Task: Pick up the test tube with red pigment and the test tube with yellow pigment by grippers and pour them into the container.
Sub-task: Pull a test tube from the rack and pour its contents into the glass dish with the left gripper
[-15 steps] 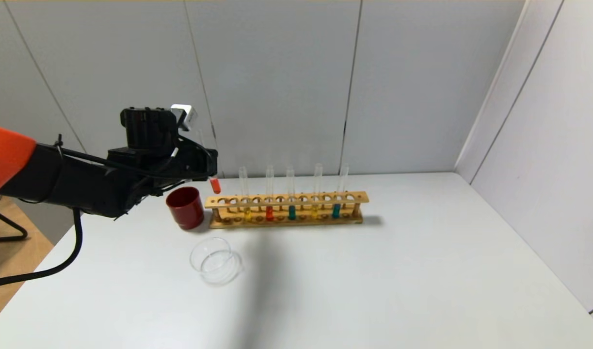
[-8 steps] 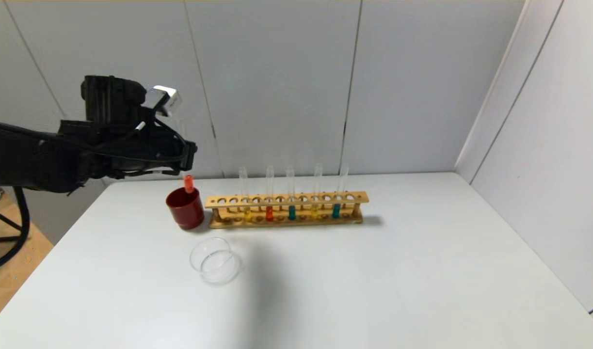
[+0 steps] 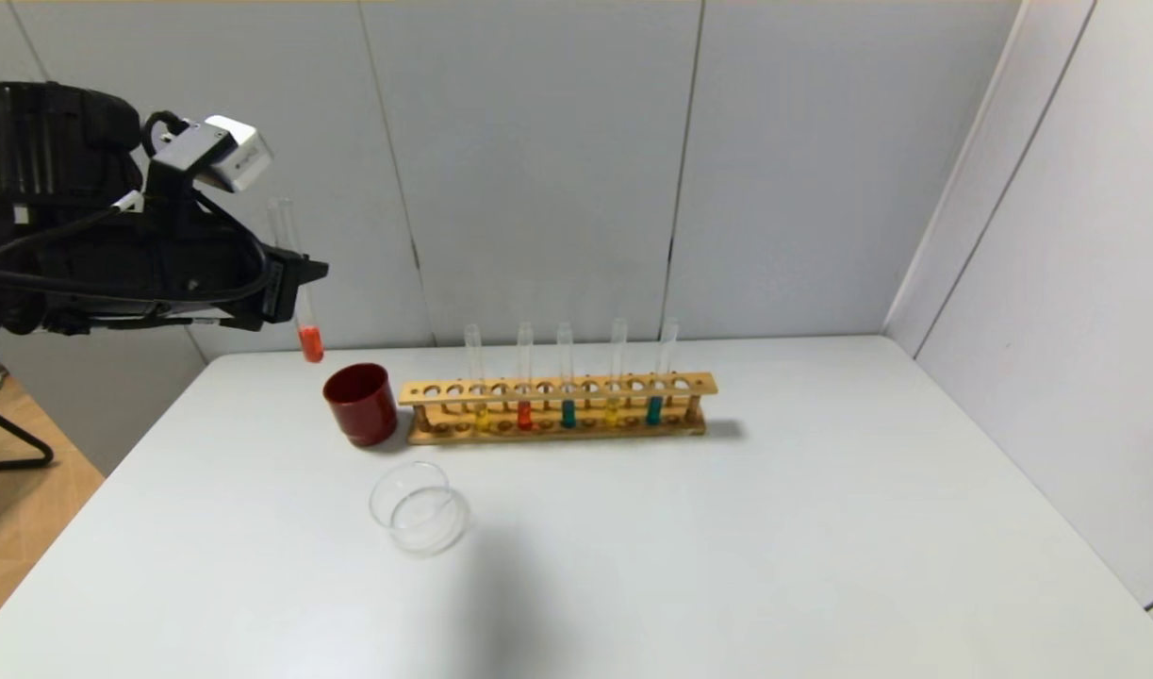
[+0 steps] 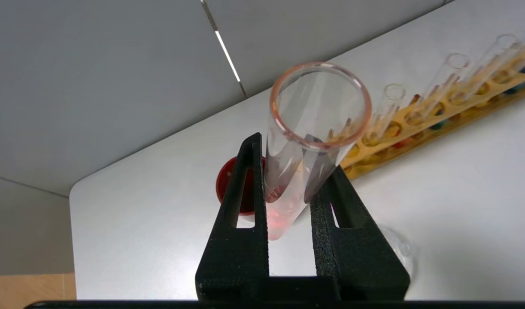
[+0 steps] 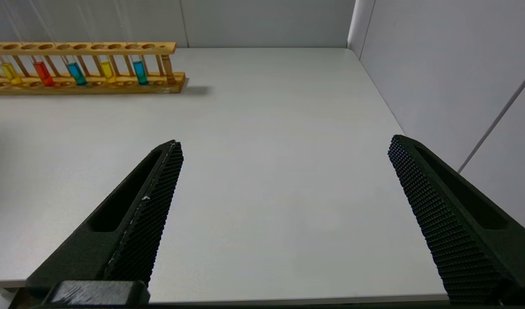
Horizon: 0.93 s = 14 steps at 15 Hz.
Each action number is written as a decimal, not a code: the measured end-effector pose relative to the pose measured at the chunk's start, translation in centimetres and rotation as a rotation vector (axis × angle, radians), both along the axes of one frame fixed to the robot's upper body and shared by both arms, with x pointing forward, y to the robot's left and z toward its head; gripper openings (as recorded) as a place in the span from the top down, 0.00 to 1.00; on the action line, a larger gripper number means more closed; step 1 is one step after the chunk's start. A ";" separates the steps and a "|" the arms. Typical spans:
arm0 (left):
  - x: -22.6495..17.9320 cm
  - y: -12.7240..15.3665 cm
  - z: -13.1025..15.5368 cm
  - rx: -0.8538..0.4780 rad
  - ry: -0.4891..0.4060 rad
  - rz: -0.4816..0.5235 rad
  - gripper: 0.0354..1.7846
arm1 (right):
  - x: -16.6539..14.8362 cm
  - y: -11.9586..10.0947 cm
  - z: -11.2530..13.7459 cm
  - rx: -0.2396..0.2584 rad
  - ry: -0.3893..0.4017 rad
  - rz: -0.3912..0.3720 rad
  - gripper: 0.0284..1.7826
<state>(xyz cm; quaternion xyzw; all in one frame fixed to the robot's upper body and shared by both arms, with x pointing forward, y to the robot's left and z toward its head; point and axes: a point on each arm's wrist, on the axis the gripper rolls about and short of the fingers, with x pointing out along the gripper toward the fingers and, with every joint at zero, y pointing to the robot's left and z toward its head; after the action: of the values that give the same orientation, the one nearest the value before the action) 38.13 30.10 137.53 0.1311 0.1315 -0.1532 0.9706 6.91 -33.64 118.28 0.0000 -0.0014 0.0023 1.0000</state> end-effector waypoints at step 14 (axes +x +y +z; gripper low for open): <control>-6.0 0.4 -0.8 0.067 -0.074 -0.189 0.83 | 0.0 0.0 0.0 0.000 0.000 0.001 0.02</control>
<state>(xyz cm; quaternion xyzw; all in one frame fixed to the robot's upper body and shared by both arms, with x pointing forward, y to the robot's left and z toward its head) 32.09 30.49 136.73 0.1807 0.0875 -0.2345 0.9511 6.91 -33.64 118.28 0.0000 -0.0014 0.0028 1.0000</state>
